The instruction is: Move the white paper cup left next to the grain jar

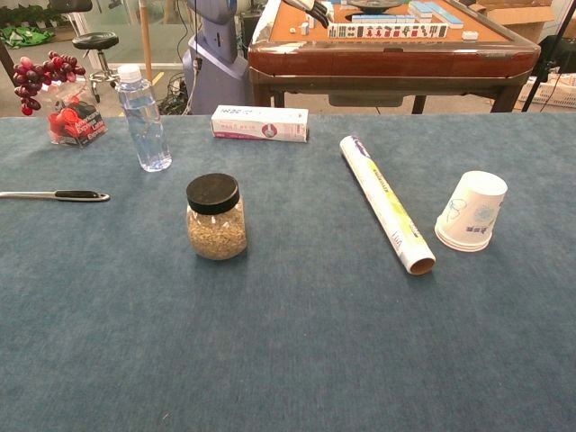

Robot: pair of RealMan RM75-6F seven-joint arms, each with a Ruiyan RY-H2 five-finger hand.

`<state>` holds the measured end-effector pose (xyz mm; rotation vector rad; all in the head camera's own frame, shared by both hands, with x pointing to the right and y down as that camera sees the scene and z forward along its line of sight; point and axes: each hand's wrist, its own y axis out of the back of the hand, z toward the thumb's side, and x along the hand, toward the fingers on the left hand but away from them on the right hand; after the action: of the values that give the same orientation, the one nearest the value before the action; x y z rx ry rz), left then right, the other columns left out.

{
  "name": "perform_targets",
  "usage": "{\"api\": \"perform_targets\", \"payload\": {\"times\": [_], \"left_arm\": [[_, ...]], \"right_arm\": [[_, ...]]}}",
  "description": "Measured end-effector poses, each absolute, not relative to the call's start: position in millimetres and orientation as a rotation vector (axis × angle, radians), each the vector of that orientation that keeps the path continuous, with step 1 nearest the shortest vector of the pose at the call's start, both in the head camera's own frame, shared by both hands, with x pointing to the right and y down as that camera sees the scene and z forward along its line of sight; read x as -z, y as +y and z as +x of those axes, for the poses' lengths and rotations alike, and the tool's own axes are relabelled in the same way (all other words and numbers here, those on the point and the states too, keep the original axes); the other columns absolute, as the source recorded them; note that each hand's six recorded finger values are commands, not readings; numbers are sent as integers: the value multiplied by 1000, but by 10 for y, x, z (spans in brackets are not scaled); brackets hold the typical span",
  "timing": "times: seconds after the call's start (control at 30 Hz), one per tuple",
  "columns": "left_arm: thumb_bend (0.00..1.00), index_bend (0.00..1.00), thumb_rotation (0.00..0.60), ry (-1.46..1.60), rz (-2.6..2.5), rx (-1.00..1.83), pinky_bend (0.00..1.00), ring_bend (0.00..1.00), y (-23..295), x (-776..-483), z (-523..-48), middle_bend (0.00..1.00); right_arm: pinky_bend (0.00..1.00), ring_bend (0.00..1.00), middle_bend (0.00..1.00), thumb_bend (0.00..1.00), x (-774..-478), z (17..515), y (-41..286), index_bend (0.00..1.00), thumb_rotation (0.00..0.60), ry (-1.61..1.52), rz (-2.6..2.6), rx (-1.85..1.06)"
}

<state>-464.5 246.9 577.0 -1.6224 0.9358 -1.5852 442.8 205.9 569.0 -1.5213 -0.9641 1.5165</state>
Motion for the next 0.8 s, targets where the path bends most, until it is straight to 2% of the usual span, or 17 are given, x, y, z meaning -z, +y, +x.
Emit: {"api": "perform_targets", "payload": {"times": [0.33, 0.53, 0.8], "left_arm": [[90, 586, 600, 925, -1619, 1594, 828, 650, 2487, -5769, -4645, 669], [90, 584, 600, 934, -1614, 1613, 828, 649, 2495, -5764, -4703, 669], [90, 582, 600, 970, -1595, 1610, 828, 648, 2491, -5674, -4763, 669]], "right_arm": [[486, 400, 430, 0, -5745, 4387, 2038, 364, 600, -951, -1558, -1507], [486, 353, 346, 0, -5840, 4346, 1994, 360, 600, -932, -1563, -1511], [464, 274, 272, 0, -5969, 4216, 1929, 280, 600, -902, -1580, -1496]]}}
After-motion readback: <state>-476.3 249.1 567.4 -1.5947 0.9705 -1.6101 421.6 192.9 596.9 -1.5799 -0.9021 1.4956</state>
